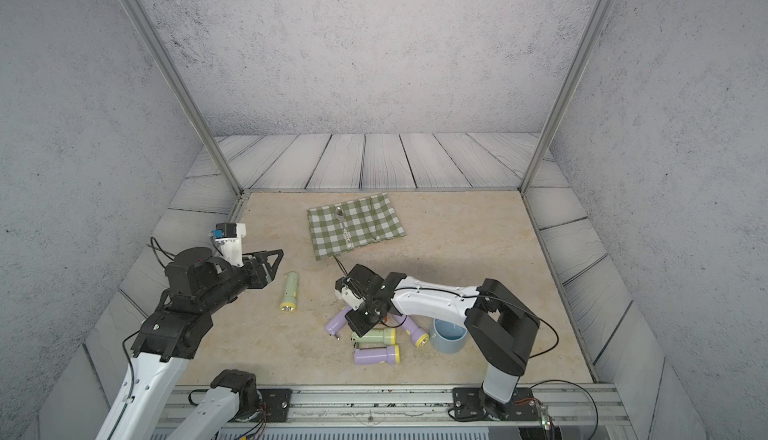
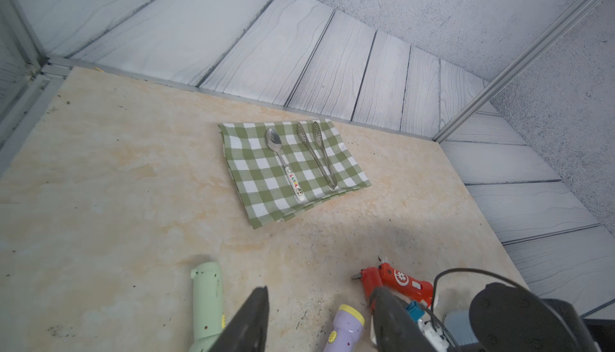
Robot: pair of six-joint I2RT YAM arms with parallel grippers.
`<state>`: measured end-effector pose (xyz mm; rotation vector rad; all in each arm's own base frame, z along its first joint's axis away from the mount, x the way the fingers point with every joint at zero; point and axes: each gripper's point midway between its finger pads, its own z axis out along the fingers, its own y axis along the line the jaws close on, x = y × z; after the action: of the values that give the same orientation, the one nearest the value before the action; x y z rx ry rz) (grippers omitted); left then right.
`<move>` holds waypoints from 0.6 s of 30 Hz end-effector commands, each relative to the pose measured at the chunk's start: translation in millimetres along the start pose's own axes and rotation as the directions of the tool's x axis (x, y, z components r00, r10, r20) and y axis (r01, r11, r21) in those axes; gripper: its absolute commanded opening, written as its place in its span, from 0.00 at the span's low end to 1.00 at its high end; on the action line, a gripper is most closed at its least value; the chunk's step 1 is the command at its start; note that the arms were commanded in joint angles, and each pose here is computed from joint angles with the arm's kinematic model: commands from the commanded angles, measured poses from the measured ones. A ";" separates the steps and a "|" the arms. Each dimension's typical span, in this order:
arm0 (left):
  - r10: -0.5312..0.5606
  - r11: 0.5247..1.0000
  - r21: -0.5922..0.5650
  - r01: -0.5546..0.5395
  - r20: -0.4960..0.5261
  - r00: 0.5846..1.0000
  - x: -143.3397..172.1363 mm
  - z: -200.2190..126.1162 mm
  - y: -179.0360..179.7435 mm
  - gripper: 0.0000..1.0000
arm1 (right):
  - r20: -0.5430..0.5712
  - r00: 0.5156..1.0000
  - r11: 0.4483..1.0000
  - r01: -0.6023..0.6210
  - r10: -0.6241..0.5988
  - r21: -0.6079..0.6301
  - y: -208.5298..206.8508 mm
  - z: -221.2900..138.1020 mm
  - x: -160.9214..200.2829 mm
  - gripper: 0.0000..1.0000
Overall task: Close the plug at the bottom of the flashlight
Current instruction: Adjust the flashlight at the center of the board.
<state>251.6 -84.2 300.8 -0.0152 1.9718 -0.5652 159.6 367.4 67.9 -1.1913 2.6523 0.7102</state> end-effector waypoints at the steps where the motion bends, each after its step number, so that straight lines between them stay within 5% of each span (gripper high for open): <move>1: 0.017 0.996 -0.084 -0.010 0.082 0.997 -12.6 -20.8 10.6 0.54 | -0.035 0.999 1.000 0.022 -0.021 0.011 1.8 5.3 1.7 0.12; 9: 0.040 0.981 -0.196 0.004 0.218 0.975 -30.8 -60.0 23.3 0.54 | -0.091 0.996 1.000 0.027 -0.027 0.003 0.5 35.9 -3.8 0.12; 18: 0.061 0.975 -0.223 -0.010 0.224 0.973 -30.5 -67.6 26.2 0.54 | -0.070 0.996 0.999 0.046 -0.047 -0.016 7.0 57.8 -36.0 0.12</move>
<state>217.9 -32.4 332.8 -0.1767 1.8122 -0.3351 170.7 410.0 23.6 -1.2805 2.7102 0.6740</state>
